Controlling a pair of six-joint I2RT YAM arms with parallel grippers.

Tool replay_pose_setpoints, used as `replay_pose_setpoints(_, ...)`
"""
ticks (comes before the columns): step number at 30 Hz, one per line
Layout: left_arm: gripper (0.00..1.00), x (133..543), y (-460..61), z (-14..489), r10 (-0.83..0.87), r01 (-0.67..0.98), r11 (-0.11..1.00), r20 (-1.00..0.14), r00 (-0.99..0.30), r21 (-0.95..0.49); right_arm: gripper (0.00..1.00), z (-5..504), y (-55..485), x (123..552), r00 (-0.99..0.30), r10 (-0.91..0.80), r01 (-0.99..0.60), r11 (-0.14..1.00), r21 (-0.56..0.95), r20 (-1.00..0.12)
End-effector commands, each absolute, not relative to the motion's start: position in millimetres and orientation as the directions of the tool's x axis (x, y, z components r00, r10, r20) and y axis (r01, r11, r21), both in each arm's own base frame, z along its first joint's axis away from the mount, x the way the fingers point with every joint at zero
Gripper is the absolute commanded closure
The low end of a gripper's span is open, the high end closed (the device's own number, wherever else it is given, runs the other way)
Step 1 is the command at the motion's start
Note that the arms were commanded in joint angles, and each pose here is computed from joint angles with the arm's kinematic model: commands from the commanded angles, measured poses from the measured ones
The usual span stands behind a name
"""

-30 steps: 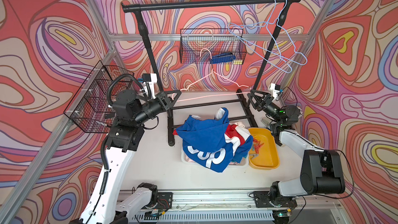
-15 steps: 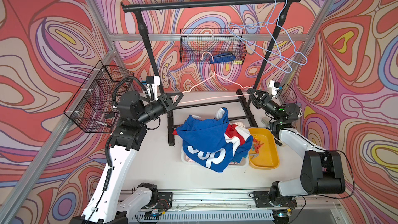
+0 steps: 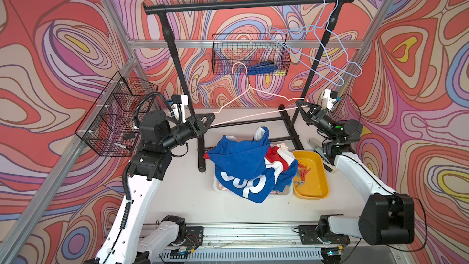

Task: Remove the clothespins securing jackets to the hanger
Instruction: Place the hanger at the clothesline.

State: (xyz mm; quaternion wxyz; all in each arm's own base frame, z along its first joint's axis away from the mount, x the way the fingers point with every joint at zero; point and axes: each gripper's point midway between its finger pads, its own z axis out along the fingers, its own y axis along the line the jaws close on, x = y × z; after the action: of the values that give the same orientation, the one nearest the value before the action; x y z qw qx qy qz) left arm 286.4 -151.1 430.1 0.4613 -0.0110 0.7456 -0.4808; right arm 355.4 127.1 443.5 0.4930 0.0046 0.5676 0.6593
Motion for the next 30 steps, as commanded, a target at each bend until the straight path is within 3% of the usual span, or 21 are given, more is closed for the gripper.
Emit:
replay_pose_setpoints(1,0.42,271.2,-140.3,433.8,-0.432,0.430,0.609,-0.733,-0.525,-0.667,1.00,480.2,124.5,336.7,-0.393,0.653,-0.713,0.228,0.663,-0.647)
replay_pose_setpoints(9,0.07,251.4,-113.1,420.1,-0.395,0.348,0.741,-0.792,-0.466,-0.574,1.00,551.0,113.8,294.6,-0.194,0.618,-0.734,0.425,0.531,-0.762)
replay_pose_setpoints(12,0.00,243.2,-107.3,414.8,-0.375,0.338,0.768,-0.809,-0.452,-0.544,1.00,575.7,108.8,281.0,-0.110,0.597,-0.730,0.495,0.472,-0.795)
replay_pose_setpoints(20,0.00,233.0,-112.0,384.6,-0.327,0.346,0.768,-0.794,-0.512,-0.539,1.00,639.1,82.6,249.4,0.162,0.524,-0.635,0.704,0.318,-0.836)
replay_pose_setpoints(30,0.00,234.7,-118.9,364.2,-0.351,0.340,0.731,-0.754,-0.556,-0.592,1.00,681.8,58.2,281.1,0.314,0.457,-0.504,0.823,0.262,-0.832)
